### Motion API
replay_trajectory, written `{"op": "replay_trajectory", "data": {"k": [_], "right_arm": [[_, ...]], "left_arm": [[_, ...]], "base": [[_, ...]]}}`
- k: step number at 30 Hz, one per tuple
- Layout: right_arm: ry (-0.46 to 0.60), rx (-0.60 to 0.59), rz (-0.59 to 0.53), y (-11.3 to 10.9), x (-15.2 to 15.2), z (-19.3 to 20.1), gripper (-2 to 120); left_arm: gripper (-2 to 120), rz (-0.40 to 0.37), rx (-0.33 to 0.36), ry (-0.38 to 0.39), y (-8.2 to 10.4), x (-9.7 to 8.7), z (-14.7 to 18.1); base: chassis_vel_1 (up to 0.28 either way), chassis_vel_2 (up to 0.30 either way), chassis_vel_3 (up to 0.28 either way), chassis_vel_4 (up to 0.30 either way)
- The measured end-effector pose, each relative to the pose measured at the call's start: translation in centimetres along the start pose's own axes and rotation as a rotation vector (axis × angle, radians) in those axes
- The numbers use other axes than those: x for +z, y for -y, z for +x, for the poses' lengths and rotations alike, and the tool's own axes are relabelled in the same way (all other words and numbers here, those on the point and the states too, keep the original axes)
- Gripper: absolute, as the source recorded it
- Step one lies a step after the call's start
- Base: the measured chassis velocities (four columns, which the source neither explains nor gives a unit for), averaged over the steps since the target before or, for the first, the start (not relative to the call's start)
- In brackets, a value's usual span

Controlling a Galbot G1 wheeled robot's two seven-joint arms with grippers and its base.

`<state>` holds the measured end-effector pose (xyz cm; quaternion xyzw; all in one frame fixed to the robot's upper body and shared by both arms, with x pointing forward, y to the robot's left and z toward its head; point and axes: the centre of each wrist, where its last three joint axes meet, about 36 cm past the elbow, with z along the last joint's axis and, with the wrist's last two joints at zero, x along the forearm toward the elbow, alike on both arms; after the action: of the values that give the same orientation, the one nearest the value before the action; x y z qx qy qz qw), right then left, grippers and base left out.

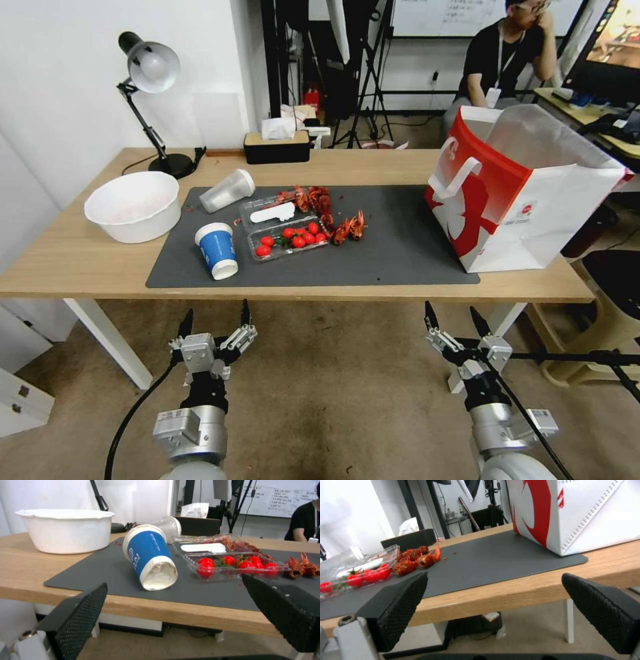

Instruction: Pick up the trash from the table and place it into the takeout bag.

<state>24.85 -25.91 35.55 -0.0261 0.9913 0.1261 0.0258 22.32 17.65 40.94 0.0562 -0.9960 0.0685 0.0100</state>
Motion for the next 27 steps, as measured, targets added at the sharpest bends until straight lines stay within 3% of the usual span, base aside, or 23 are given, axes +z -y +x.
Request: {"op": "replay_trajectory", "data": {"k": [27], "right_arm": [[-0.002,0.008,0.002,0.3,0.3,0.6,100]], "left_arm": [[100,0.023,-0.016,0.028,0.0,-0.4,-1.1]], "base": [[0.000,0.000,0.000,0.000]]}}
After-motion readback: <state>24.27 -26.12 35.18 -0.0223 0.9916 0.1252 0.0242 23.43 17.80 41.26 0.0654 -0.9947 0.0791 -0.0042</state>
